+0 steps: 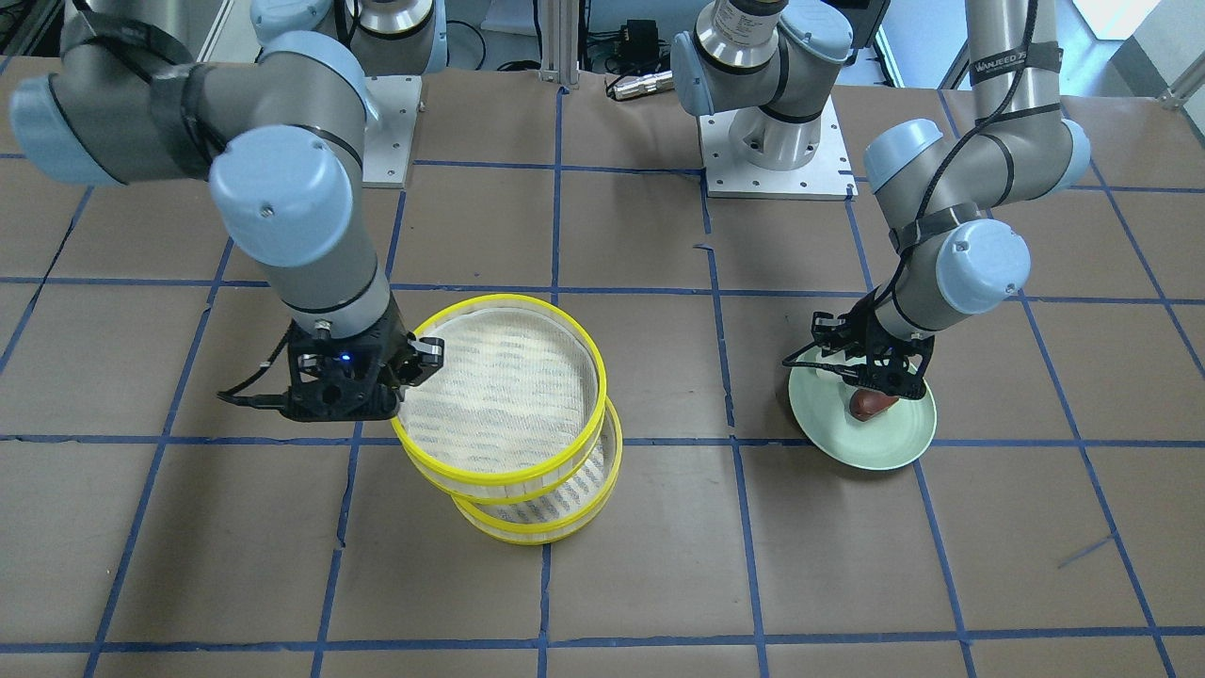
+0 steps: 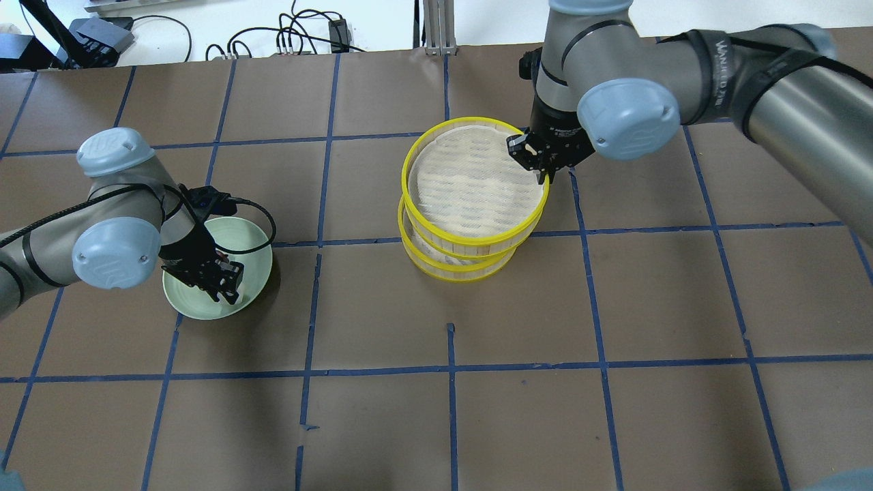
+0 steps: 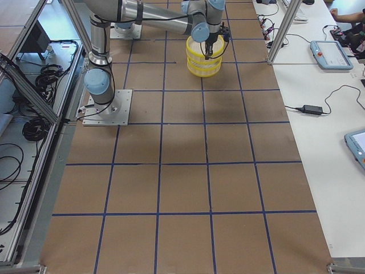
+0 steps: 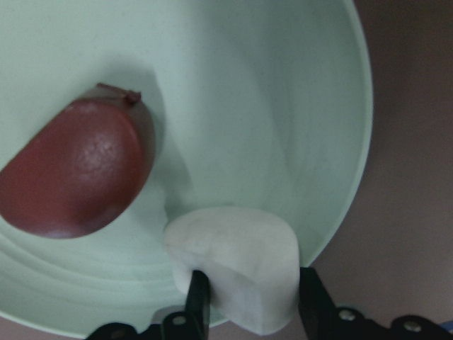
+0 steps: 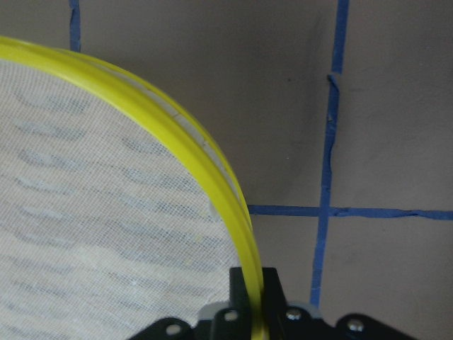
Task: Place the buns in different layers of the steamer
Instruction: 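Lift the top steamer tier farther from the robot while the left lifts the bun, then lower the white bun into the bottom steamer tier and open the left gripper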
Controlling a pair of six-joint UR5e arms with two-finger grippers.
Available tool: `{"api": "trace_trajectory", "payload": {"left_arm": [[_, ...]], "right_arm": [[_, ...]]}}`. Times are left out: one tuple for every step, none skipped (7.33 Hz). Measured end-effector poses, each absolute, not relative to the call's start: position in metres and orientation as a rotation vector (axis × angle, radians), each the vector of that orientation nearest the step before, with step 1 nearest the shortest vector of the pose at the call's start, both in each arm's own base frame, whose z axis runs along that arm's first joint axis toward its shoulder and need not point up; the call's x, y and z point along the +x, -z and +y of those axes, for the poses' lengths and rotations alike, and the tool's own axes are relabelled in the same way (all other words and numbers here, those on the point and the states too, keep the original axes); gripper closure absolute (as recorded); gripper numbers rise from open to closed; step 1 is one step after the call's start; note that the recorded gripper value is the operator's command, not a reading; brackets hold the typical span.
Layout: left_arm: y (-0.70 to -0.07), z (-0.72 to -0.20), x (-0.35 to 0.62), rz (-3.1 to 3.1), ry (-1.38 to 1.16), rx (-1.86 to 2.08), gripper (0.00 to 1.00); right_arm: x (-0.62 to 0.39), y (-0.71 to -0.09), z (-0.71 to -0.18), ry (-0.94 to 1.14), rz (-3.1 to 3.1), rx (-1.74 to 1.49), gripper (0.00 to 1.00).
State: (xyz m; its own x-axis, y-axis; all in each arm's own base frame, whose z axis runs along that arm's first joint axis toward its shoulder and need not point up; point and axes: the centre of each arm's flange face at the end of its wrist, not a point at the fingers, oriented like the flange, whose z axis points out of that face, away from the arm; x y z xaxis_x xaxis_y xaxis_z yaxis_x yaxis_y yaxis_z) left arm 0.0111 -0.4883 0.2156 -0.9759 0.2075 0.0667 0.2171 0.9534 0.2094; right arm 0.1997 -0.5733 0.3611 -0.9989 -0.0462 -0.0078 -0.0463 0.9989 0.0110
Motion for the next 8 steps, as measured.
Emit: {"api": "trace_trajectory", "payload": {"left_arm": [[-0.241,-0.497,0.013,-3.094,0.253,-0.333,0.97],[-0.271,-0.507,0.013,-3.125,0.163,-0.315,0.97],[-0.298,-0.516,0.000,-3.124,0.075,-0.279,0.97],[-0.318,-0.523,-0.037,-3.091,-0.006,-0.248,0.97],[-0.337,-0.528,-0.093,-3.066,-0.078,-0.192,0.96],[-0.353,-0.531,-0.152,-3.032,-0.123,-0.098,0.96],[-0.357,-0.531,-0.215,-2.981,-0.144,-0.007,0.94],[-0.345,-0.532,-0.269,-2.936,-0.178,0.022,0.55]], "right_arm": [[0.169,-0.379,-0.579,-0.002,3.128,-0.075,0.90],[0.136,-0.392,-0.587,0.014,3.127,-0.103,0.90],[0.106,-0.401,-0.595,0.030,3.131,-0.149,0.90],[0.082,-0.404,-0.599,0.034,3.134,-0.179,0.90],[0.071,-0.403,-0.600,0.032,3.135,-0.192,0.90],[0.067,-0.403,-0.600,0.030,3.135,-0.197,0.91],[0.065,-0.402,-0.600,0.028,3.135,-0.198,0.91],[0.065,-0.401,-0.600,0.024,3.135,-0.199,0.91]]}}
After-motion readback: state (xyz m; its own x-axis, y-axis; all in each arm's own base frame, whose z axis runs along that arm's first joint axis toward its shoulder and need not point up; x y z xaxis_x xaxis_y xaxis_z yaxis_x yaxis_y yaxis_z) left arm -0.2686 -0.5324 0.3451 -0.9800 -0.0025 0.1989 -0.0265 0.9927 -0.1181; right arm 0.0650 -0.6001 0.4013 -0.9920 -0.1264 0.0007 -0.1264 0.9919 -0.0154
